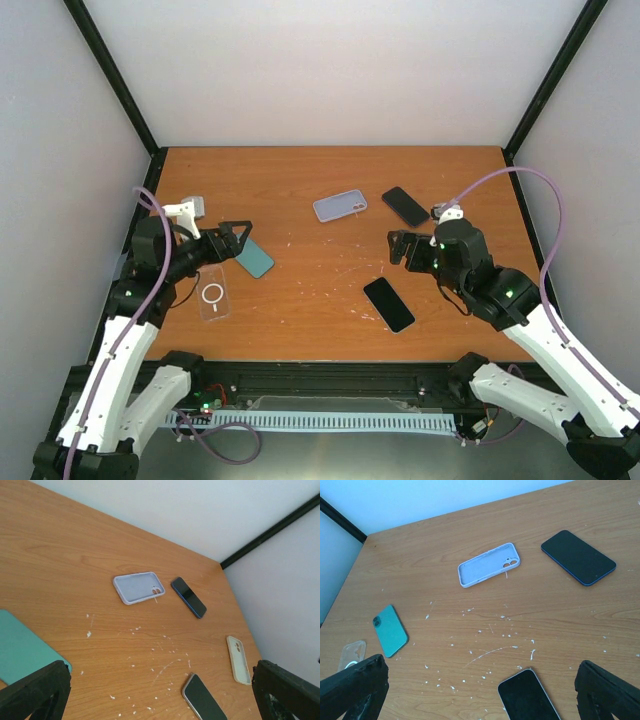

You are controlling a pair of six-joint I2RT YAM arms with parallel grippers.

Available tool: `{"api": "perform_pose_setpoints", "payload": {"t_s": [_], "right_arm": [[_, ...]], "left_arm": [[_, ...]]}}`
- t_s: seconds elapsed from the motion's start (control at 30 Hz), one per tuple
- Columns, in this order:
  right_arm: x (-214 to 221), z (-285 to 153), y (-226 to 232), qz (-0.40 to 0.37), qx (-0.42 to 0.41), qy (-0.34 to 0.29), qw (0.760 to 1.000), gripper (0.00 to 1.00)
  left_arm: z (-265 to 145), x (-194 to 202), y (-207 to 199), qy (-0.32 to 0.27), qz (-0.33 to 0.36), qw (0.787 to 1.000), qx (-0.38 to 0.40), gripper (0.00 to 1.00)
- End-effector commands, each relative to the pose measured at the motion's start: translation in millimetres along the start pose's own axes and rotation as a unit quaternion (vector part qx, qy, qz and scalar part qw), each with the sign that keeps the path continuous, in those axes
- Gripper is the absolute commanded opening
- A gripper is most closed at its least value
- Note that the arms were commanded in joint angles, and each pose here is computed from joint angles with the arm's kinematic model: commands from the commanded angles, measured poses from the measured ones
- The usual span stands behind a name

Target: Put the phone into the phone case

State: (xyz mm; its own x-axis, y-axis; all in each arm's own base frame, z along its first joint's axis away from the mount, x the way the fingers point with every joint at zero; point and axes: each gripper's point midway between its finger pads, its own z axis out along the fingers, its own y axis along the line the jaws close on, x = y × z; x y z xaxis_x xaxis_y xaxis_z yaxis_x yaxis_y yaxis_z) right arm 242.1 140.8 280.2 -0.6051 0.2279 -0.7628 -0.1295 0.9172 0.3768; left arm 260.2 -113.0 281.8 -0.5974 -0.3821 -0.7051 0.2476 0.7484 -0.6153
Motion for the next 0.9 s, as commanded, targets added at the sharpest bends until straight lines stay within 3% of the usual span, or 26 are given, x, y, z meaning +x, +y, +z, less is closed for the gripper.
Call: {"api": "perform_pose_setpoints", "payload": {"t_s": [0.0,0.13,0.27,0.43,0.67,0.87], "right_arm": [[-1.8,-3.8,0.1,-0.007,-0.006,-0.016,1.0,1.0],[1.8,-0.5,2.3,-0.008,-0.014,-0.012,1.0,1.0],[16.9,15.7,7.6,-0.004,-0.026,0.016,1.0,1.0],[46.3,39.4,17.1,-0.012,-0.049,0.078,0.996,1.0],[75.9,59.5,31.7,-0.003,-0.091,0.132,0.987,1.0],[78.7,63.4,33.0,-0.001,-0.098,0.13,0.987,1.0]], "left_arm": [[0.2,-17.5,13.1,-0.039,-0.021,0.998,-0.039,1.0],[13.3,-13.0,51.2,-0.038,-0.094,0.988,-0.12,1.0],[29.1,1.6,101.5,-0.019,-0.168,0.958,-0.231,0.99],[48.4,22.1,152.7,0.032,-0.204,0.914,-0.348,0.98],[98.5,48.2,178.9,0.095,-0.235,0.914,-0.317,0.87],[120.7,54.1,187.9,0.112,-0.256,0.907,-0.314,0.86]]}}
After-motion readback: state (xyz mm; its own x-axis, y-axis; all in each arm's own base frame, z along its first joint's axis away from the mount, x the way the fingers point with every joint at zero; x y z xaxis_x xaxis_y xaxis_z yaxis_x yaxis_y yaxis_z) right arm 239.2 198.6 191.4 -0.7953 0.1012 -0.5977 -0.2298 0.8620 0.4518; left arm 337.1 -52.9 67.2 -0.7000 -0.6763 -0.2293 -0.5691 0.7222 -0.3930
